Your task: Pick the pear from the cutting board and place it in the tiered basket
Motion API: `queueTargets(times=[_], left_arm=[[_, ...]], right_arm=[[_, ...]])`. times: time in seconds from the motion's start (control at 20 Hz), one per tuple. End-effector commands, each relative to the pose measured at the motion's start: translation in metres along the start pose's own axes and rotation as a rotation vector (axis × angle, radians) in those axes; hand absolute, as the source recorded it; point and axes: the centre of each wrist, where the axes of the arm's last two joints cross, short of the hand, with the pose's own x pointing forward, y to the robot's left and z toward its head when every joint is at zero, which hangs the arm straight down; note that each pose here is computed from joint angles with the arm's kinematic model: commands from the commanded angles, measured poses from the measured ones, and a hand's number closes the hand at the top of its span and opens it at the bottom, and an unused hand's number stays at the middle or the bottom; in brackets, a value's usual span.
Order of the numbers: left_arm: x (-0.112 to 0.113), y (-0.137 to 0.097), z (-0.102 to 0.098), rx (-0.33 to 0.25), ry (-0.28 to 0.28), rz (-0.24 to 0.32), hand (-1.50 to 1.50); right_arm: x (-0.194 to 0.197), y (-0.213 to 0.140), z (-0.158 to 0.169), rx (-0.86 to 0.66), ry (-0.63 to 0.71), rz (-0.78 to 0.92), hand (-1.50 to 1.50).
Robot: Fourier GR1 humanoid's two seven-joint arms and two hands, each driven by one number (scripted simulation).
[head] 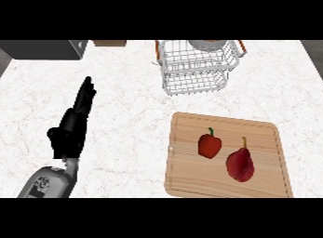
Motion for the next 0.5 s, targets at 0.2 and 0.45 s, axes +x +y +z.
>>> queueTargets(times=[0.2, 0.45], left_arm=[[0.003, 0.002, 0.018, -0.009, -0.006, -0.013, 0.0], [-0.001, -0.018, 0.012, -0.011, -0.005, 0.005, 0.0]], right_arm=[[0.052, 0.021, -0.024, 0.043, 0.067, 0.07, -1.5], [0.061, 0.041, -0.023, 0.141, 0.132, 0.104, -1.5]])
